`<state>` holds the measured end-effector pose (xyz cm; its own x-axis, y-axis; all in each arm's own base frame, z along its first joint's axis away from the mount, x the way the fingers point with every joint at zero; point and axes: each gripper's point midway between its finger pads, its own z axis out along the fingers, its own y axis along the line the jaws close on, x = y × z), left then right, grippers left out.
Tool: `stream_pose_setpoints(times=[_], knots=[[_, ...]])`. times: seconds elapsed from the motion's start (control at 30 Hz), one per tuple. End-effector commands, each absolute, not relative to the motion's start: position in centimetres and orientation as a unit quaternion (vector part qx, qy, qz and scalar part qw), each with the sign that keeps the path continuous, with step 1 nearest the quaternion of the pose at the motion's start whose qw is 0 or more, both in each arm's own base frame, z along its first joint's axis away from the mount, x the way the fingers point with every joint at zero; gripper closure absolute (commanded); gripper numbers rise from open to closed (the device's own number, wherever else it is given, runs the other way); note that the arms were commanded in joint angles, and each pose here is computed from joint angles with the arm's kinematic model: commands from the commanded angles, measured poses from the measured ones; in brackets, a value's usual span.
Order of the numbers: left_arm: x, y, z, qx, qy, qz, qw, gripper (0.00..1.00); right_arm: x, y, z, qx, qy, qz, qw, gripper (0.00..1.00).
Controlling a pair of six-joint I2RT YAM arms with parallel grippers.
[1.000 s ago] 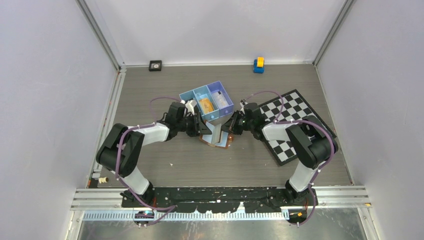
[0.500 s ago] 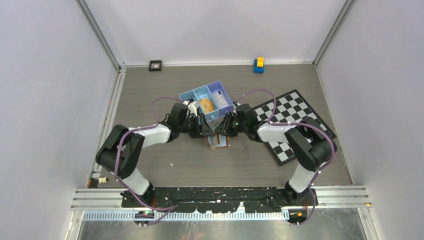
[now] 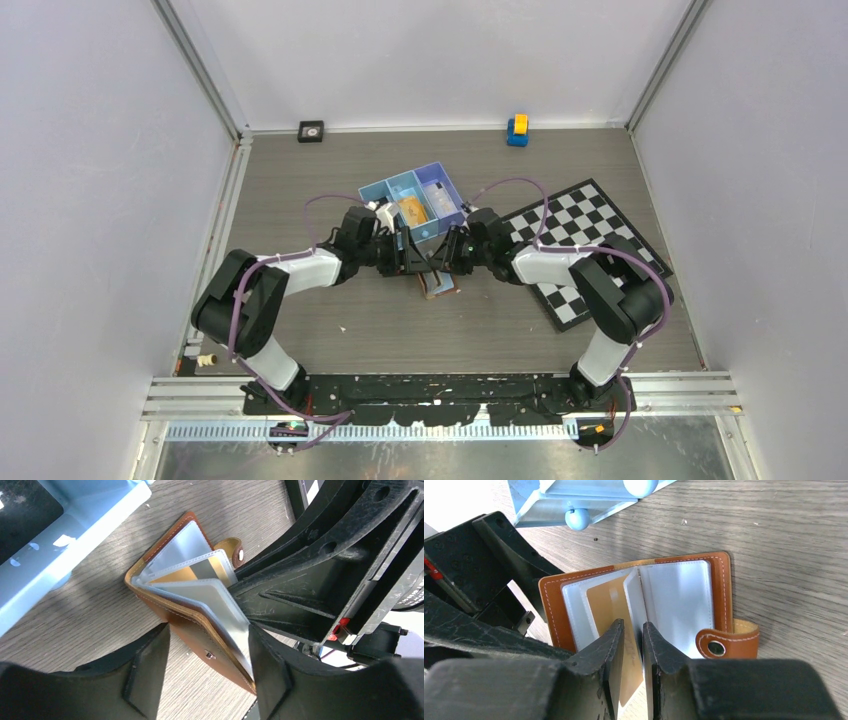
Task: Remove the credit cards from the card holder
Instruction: Pick up the card holder from the center of the board.
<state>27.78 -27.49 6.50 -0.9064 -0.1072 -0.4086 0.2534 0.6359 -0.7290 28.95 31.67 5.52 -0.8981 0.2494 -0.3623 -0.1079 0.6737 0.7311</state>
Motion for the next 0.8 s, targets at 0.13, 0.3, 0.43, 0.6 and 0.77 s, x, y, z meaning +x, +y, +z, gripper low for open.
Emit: stream_pose_setpoints(times=[0.13, 0.3, 0.43, 0.6, 0.77], knots=[[28.5, -28.3, 9.8, 0.057, 0.847, -0.464, 0.254, 0.29, 29.5, 33.5, 8.4, 0.009, 0.871, 0.422, 0.251, 0.73], [28.6, -28.1, 9.4, 0.049, 0.852, -0.457, 0.251, 0.35, 29.3, 33.8, 8.4, 0.003, 0.873, 0.418, 0.251, 0.73], [28.8, -27.8, 9.0, 0.042, 0.857, -0.451, 0.248, 0.35, 29.1, 33.9, 8.6, -0.003, 0.871, 0.421, 0.253, 0.69], [29.1, -27.1, 8.2, 0.028, 0.87, -0.43, 0.239, 0.52, 29.3, 33.6, 8.4, 0.0, 0.876, 0.408, 0.258, 0.74], [29.3, -26.4, 7.4, 0.016, 0.88, -0.414, 0.233, 0.79, 29.5, 33.2, 8.0, 0.004, 0.883, 0.392, 0.26, 0.8]])
